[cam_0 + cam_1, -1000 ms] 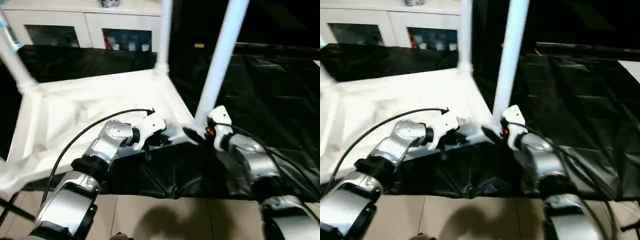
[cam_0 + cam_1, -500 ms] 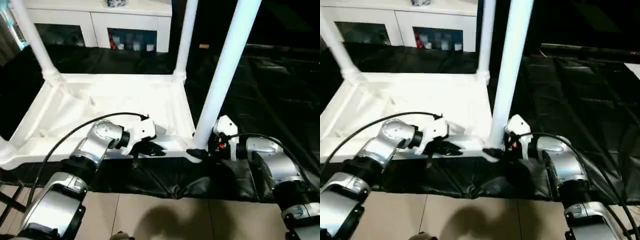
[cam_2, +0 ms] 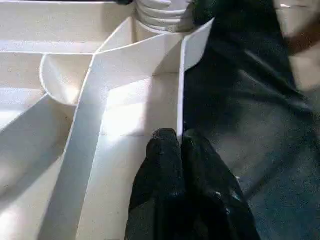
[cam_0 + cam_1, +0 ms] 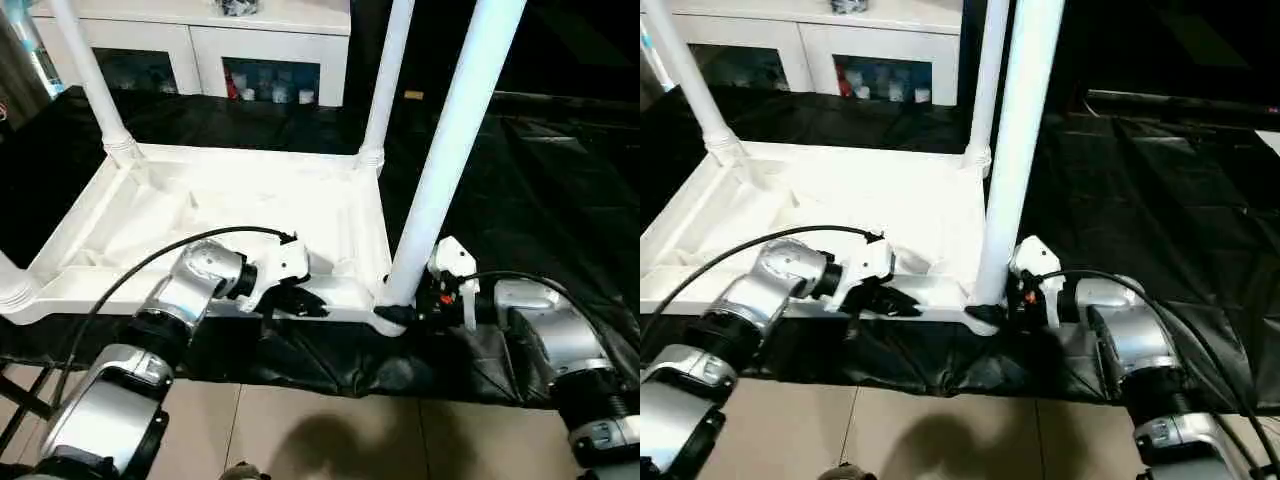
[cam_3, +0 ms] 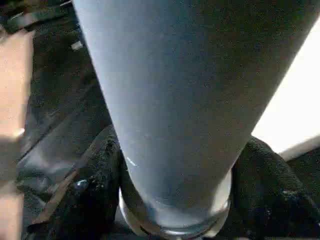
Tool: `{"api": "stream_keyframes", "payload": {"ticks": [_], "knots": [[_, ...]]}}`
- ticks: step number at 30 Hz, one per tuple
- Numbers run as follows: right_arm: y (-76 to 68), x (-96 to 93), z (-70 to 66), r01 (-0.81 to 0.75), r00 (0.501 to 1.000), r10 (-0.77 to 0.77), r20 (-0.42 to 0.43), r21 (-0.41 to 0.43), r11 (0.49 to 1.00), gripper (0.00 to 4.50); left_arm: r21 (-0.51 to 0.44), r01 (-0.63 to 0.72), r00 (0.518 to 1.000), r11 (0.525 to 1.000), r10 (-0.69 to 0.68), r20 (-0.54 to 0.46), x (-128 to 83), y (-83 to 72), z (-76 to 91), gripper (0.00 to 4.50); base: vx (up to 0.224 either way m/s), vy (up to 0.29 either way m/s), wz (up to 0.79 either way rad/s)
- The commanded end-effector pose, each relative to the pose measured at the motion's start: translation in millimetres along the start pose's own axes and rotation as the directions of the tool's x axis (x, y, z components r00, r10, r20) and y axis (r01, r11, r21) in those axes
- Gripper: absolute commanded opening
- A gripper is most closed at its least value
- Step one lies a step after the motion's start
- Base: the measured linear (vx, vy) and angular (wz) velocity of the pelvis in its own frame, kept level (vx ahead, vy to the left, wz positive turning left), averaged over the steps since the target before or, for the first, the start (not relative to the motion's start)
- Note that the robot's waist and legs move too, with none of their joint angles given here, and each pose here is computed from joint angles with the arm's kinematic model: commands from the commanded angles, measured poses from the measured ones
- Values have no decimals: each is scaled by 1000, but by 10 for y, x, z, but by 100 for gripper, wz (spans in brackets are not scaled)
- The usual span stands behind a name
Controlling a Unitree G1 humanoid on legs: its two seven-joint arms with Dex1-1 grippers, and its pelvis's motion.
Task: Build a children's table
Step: Rotate leg to tighten
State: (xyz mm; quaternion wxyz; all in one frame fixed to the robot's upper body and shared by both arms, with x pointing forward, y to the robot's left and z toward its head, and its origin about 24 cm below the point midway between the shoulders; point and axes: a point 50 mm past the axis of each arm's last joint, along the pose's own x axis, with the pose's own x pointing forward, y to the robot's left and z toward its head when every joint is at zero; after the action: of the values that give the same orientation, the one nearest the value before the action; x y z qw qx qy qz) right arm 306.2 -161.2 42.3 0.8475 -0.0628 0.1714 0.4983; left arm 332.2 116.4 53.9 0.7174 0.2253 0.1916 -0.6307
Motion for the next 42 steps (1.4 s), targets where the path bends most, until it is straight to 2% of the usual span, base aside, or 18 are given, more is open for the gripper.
{"api": "stream_keyframes", "payload": {"ticks": [1,4,5,7,8,10,11,12,13,17,18,21,25,26,32,37,38,42], "knots": [[103,251,58,11,998,-13,56,37,999,269,-3,-75,996,997,75,43,185,46,180,0,0,0,0],[11,335,24,198,978,-203,56,90,976,269,-20,-118,991,993,119,56,284,55,245,0,0,0,0],[-36,384,7,303,950,-311,45,121,945,269,-31,-152,987,988,154,54,346,67,281,0,0,0,0],[-67,409,-2,368,926,-376,33,152,918,269,-38,-177,983,983,179,50,378,77,300,0,0,0,0],[-96,444,-11,449,888,-460,19,185,874,269,-51,-212,976,976,215,45,426,90,328,0,0,0,0],[-113,471,-17,508,854,-520,8,204,837,269,-62,-238,970,969,240,41,463,98,351,0,0,0,0],[-113,548,-26,578,800,-600,-9,276,767,269,-81,-280,958,957,284,39,520,107,388,0,0,0,0],[-96,601,-24,596,781,-624,-13,311,740,269,-93,-306,950,947,311,41,561,110,419,0,0,0,0],[-76,636,-13,599,778,-628,-9,311,738,269,-94,-318,945,943,323,44,583,110,438,0,0,0,0],[-14,742,45,594,775,-631,29,306,744,269,-87,-319,944,944,324,61,635,88,485,0,0,0,0],[-11,748,50,593,774,-632,32,311,742,337,-88,-319,944,944,325,62,638,86,486,0,0,0,0],[13,783,108,542,797,-599,71,352,763,359,-63,-284,954,957,288,83,645,52,500,0,0,0,0],[-3,760,134,531,816,-571,86,276,801,387,-45,-245,964,968,249,89,624,22,475,0,0,0,0],[-11,743,134,521,826,-556,90,252,815,406,-41,-233,968,972,236,89,611,14,462,0,0,0,0],[-88,513,151,388,909,-400,121,111,915,406,0,-159,983,987,158,97,482,-11,373,0,0,0,0],[-120,370,172,291,950,-292,114,25,956,406,28,-112,990,993,110,83,387,-16,310,0,0,0,0],[-106,304,178,213,972,-210,104,-19,977,406,39,-88,993,995,85,78,333,-17,282,0,0,0,0],[-76,234,161,116,991,-112,71,-65,991,406,45,-73,995,996,70,73,275,-7,257,0,0,0,0]]}}
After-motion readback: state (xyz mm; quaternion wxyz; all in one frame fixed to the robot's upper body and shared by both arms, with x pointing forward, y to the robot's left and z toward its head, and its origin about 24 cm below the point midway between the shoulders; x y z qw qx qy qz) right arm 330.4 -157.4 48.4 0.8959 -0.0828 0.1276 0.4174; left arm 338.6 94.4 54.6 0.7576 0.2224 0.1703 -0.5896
